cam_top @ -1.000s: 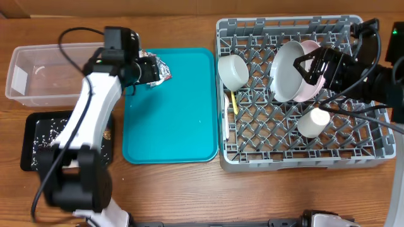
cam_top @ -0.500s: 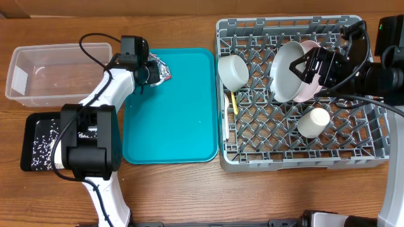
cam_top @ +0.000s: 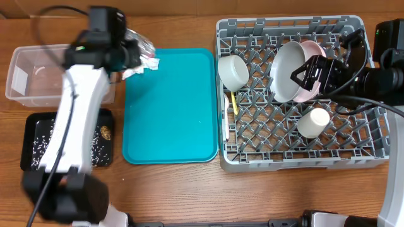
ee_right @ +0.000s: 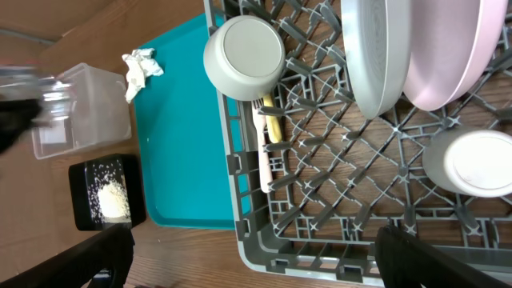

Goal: Sort waste into correct bins and load items into the dishwasher rack
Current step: 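Grasp the crumpled foil and tissue on the teal tray with the left gripper, then carry the foil and tissue into the clear plastic bin and release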

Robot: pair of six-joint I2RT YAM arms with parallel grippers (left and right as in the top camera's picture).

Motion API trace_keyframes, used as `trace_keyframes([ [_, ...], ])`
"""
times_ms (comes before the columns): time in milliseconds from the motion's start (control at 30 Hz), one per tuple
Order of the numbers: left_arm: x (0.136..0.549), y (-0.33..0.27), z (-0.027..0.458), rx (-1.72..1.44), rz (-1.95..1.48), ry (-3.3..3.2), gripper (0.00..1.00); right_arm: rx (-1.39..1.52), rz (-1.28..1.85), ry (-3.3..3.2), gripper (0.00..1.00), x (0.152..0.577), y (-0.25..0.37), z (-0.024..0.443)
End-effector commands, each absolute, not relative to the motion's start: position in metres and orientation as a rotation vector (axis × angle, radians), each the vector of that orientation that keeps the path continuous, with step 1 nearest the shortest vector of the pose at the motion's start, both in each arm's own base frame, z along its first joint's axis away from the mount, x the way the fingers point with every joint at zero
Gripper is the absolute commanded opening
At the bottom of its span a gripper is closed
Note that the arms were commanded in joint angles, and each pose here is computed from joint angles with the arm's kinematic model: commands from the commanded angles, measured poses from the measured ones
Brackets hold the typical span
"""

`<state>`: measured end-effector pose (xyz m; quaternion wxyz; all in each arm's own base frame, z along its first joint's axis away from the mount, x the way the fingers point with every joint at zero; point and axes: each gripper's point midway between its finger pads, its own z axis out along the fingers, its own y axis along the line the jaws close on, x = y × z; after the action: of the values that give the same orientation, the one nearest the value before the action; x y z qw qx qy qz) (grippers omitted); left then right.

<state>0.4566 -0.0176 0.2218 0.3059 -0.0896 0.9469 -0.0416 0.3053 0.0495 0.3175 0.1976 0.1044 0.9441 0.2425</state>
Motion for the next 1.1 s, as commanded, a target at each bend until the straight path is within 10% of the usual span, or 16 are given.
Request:
trace_keyframes([
  [0, 0.45, 0.044, 0.236, -0.343, 0.085, 2.462, 0.04, 0.274, 0.667, 2.629, 1.0, 0.308, 0.05, 0.32],
  [100, 0.453, 0.087, 0.21, -0.458, 0.129, 2.497, 0.11, 0.274, 0.667, 2.628, 1.0, 0.308, 0.05, 0.32],
  [167, 0.453, 0.101, 0.192, -0.499, 0.142, 2.535, 0.58, 0.274, 0.667, 2.63, 1.0, 0.307, 0.05, 0.32],
  [233, 0.448, 0.102, 0.185, -0.51, 0.147, 2.566, 0.69, 0.275, 0.662, 2.629, 1.0, 0.308, 0.049, 0.32],
  [533, 0.482, -0.008, 0.196, -0.087, -0.147, 2.538, 0.67, 0.281, 0.605, 2.616, 1.0, 0.313, 0.042, 0.32],
  [700, 0.529, -0.047, 0.137, 0.033, 0.001, 2.517, 0.83, 0.277, 0.603, 2.606, 1.0, 0.315, 0.042, 0.321],
  [1067, 0.559, -0.02, 0.028, -0.189, 0.106, 2.571, 0.82, 0.284, 0.603, 2.622, 1.0, 0.312, 0.042, 0.319],
])
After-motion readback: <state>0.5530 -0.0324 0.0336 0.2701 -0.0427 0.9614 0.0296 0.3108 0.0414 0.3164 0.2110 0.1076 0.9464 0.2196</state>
